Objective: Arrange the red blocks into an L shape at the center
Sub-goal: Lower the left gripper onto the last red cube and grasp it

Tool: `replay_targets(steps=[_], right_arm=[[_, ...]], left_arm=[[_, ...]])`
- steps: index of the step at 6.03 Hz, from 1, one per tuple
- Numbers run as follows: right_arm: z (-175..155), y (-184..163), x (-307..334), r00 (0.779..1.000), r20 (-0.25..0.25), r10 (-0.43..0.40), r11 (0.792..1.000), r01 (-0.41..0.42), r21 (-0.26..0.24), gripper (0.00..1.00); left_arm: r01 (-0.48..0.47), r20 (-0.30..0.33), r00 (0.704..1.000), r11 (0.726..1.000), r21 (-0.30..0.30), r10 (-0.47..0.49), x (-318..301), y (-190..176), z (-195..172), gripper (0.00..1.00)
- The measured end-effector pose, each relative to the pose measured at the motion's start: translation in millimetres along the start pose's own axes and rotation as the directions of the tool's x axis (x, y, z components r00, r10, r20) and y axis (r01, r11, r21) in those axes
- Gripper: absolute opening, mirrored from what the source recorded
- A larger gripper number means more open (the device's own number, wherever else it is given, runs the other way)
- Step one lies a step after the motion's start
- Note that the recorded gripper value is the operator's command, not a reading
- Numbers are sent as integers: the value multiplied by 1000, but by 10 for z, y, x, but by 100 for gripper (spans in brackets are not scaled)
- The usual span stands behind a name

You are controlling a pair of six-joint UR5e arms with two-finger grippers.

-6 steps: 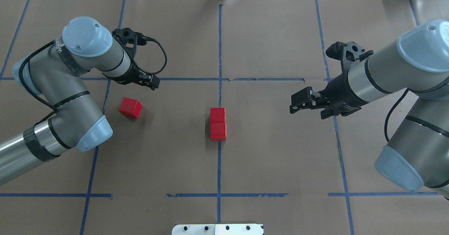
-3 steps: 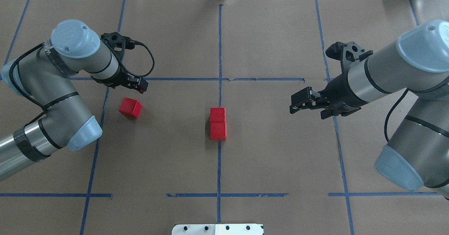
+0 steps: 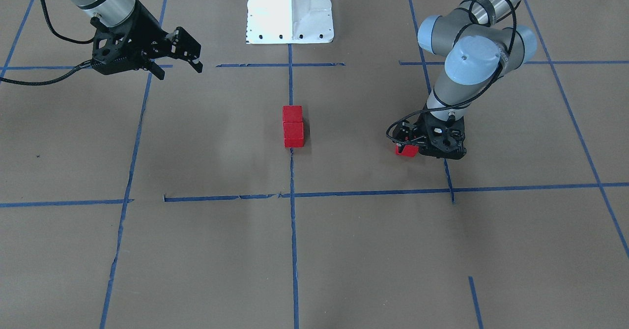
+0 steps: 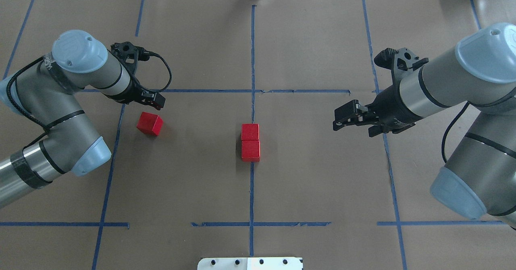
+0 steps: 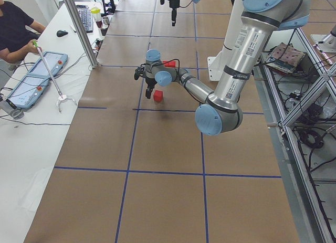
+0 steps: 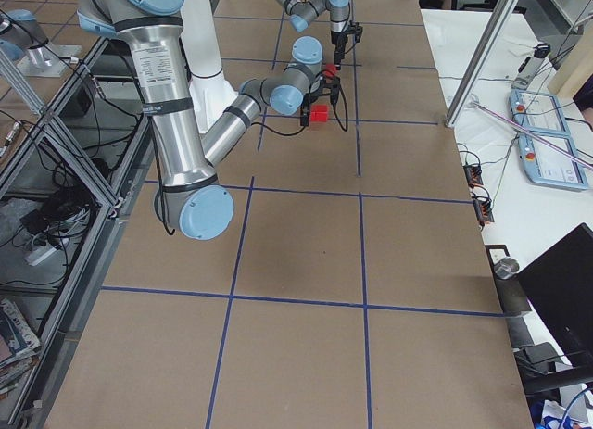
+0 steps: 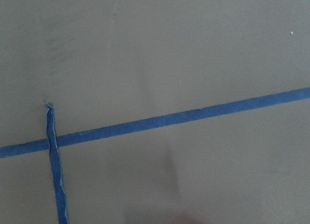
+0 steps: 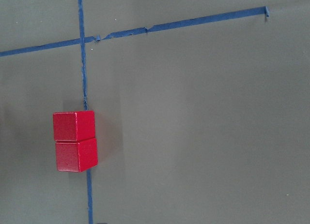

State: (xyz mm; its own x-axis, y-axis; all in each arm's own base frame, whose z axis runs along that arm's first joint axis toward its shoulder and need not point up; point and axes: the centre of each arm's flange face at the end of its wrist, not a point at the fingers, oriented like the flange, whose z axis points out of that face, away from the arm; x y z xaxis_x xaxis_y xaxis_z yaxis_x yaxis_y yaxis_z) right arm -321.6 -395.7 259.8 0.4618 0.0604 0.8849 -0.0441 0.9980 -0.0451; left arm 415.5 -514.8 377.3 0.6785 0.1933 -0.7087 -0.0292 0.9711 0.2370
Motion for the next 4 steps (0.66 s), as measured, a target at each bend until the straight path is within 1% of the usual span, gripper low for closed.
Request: replay_targets(steps=[4], right_arm=[[0, -3, -5, 1000, 1, 0, 1000, 0, 0, 100]], left_arm=[[-4, -7, 1000, 1000, -14, 4, 100, 58, 86, 100]])
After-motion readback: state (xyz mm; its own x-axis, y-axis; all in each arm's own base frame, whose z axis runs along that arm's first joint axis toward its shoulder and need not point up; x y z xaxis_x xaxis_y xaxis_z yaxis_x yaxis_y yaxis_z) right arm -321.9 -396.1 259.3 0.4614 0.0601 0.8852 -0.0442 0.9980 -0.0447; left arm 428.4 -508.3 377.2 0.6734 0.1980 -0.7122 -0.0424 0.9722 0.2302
